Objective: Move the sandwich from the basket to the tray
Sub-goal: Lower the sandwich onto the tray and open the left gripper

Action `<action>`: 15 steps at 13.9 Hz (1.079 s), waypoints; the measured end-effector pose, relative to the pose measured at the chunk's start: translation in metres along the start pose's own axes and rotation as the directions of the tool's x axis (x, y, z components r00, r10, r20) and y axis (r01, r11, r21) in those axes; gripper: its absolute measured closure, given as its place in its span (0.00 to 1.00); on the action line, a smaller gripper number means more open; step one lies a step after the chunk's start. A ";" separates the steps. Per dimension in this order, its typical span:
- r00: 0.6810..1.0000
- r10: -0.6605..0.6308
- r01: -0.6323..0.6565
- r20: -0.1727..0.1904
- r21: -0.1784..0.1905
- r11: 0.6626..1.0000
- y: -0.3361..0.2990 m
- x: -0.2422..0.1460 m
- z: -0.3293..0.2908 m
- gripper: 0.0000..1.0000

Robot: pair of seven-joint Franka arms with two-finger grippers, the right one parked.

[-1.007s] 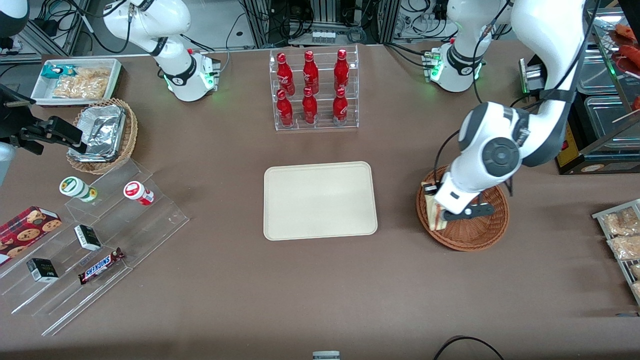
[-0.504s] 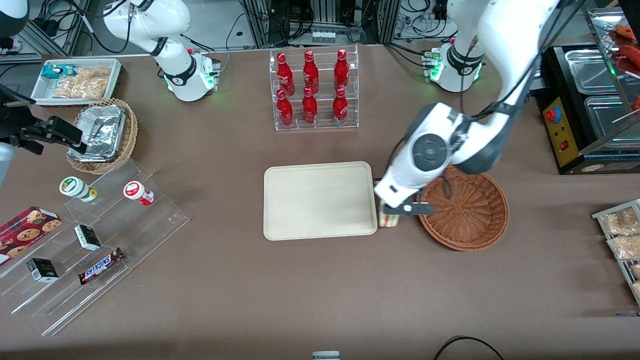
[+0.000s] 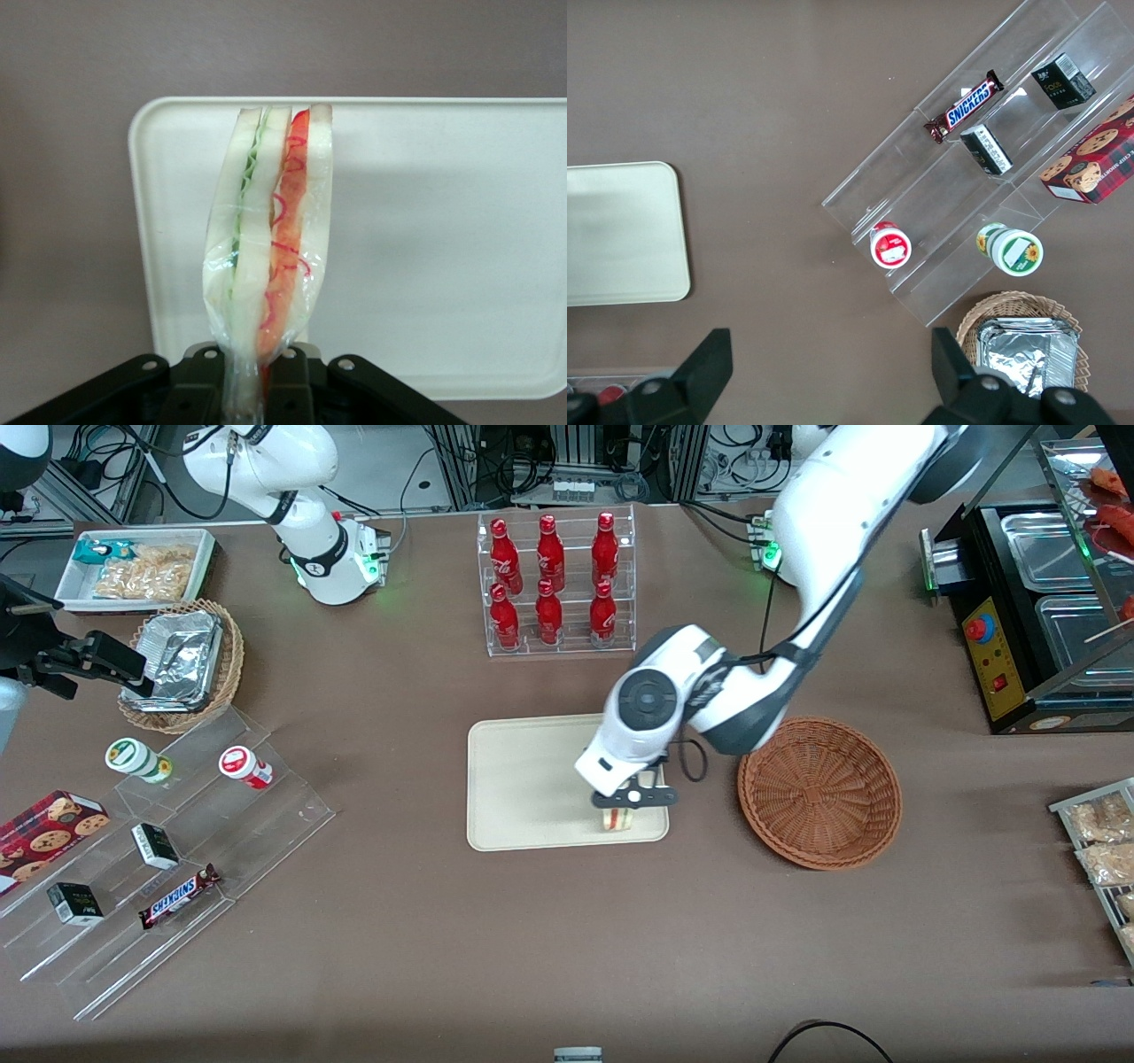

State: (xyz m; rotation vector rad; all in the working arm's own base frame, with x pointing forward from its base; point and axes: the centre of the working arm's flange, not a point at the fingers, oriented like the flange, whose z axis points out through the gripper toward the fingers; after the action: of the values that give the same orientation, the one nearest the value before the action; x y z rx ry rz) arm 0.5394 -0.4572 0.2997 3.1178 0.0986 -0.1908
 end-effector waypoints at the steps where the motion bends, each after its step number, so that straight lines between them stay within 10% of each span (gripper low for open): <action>1: 1.000 -0.016 0.016 0.002 0.000 1.000 0.012 -0.005 0.007 0.85; 15: 0.997 -0.071 0.072 0.041 -0.024 0.997 0.075 -0.028 0.061 0.85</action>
State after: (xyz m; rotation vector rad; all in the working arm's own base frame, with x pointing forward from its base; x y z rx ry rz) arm 0.5096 -0.5350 0.2437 3.0860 0.2104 -0.2512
